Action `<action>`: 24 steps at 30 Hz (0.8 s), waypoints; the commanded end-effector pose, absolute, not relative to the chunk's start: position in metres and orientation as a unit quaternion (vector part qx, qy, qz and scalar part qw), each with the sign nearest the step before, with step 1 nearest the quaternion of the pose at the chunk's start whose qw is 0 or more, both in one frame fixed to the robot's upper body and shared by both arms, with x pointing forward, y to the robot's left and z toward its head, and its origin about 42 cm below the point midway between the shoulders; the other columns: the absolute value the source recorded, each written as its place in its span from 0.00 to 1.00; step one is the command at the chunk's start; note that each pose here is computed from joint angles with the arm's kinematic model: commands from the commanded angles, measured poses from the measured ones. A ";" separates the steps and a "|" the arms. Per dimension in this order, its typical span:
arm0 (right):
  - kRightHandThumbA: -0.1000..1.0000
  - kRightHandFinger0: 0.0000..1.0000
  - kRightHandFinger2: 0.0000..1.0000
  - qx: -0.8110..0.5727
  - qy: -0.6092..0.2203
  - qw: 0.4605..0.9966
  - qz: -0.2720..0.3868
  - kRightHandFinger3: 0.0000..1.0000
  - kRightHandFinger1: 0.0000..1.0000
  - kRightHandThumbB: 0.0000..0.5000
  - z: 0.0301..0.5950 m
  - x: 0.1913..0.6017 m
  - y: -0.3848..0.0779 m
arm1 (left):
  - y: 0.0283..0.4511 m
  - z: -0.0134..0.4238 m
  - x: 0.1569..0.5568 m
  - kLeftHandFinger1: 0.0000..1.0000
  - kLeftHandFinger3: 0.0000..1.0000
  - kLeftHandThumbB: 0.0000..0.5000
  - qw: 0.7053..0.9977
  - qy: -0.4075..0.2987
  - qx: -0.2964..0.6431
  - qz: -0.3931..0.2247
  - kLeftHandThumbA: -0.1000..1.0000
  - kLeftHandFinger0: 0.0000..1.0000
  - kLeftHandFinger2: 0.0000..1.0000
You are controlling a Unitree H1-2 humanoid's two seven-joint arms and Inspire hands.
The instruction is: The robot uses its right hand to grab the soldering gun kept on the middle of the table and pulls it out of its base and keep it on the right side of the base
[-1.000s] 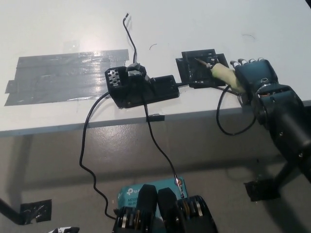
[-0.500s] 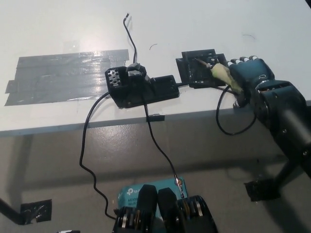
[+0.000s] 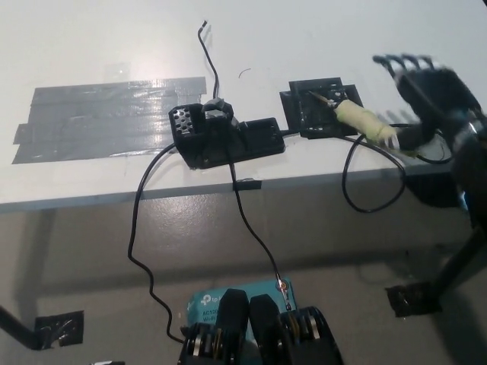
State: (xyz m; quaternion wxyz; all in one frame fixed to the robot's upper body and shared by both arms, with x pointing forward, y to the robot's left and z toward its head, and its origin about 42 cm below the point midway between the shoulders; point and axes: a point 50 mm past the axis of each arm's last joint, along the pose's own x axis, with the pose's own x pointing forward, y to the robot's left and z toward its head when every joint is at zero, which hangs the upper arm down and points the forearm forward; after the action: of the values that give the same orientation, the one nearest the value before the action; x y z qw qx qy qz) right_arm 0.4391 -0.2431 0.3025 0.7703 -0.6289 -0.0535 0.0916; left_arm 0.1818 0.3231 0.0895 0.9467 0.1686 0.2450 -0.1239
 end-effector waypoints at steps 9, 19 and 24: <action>0.78 1.00 1.00 -0.407 -0.059 0.911 0.030 1.00 1.00 0.36 0.260 0.297 -0.312 | 0.336 0.091 0.178 0.30 0.79 0.53 0.942 0.247 0.190 -0.122 0.77 0.23 0.40; 0.63 1.00 1.00 -0.396 0.070 0.912 0.075 1.00 1.00 0.28 0.159 0.253 -0.339 | 0.337 0.088 0.175 0.32 0.78 0.52 0.942 0.252 0.189 -0.115 0.75 0.24 0.41; 0.47 1.00 1.00 -0.388 0.105 0.912 0.083 1.00 1.00 0.30 0.128 0.253 -0.352 | 0.337 0.090 0.172 0.32 0.75 0.53 0.942 0.258 0.184 -0.112 0.74 0.22 0.43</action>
State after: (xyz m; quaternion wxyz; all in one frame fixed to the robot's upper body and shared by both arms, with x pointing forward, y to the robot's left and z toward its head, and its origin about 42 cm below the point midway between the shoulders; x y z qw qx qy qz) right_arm 0.2476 -0.3441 0.1253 0.9066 -0.3859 0.1481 0.0845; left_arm 0.1764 0.3276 0.0838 0.9433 0.1709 0.2592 -0.1172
